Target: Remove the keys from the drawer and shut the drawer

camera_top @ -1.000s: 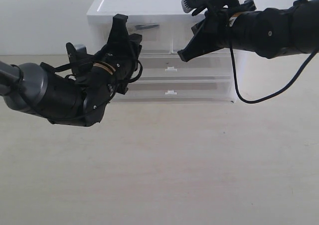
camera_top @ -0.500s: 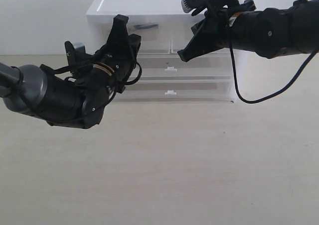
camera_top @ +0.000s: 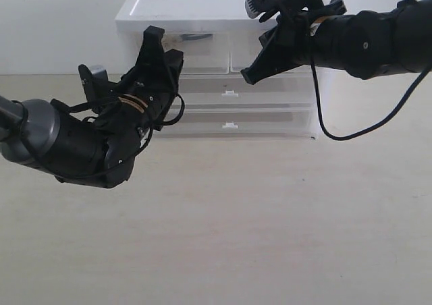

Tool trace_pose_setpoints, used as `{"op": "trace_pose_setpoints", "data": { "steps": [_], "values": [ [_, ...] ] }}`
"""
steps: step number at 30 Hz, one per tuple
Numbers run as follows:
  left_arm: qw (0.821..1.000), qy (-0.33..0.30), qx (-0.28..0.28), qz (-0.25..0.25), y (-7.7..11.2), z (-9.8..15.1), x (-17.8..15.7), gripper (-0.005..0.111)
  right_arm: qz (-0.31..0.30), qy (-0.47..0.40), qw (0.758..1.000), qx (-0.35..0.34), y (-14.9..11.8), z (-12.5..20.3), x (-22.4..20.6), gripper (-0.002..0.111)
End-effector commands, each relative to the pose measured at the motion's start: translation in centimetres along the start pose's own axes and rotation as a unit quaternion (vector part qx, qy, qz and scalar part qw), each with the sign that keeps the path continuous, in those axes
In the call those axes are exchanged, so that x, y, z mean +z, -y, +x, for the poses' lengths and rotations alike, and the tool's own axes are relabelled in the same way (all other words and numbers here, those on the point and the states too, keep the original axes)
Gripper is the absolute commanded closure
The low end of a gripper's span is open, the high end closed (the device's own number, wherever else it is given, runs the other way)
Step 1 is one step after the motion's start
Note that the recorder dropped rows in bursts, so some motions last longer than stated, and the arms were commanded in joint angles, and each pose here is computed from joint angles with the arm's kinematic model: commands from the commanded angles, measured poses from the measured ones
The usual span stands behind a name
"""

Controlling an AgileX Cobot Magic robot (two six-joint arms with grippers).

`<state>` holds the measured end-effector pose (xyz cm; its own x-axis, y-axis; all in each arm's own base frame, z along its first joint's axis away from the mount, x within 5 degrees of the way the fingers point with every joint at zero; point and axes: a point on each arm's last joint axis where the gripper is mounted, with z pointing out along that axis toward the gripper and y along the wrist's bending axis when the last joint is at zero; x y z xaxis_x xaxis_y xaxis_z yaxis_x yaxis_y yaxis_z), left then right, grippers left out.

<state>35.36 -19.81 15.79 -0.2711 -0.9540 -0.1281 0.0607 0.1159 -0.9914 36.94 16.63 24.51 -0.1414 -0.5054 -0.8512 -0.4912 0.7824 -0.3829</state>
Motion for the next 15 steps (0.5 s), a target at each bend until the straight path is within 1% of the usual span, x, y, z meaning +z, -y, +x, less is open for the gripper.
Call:
{"op": "trace_pose_setpoints", "data": {
  "steps": [1, 6, 15],
  "values": [
    [1.000, 0.010, -0.019, 0.012, 0.44, 1.21, -0.60, 0.103, 0.026, 0.030, 0.999, 0.007, 1.02, -0.77, 0.01, 0.109],
    [1.000, 0.004, -0.024, 0.012, 0.54, 2.15, -0.93, 0.103, 0.026, 0.030, 0.999, 0.005, 1.02, -0.77, 0.01, 0.109],
    [0.999, 0.017, -0.027, 0.007, 0.37, 1.90, -1.02, 0.103, 0.026, 0.030, 0.999, 0.003, 1.02, -0.77, 0.01, 0.109]
  ]
}}
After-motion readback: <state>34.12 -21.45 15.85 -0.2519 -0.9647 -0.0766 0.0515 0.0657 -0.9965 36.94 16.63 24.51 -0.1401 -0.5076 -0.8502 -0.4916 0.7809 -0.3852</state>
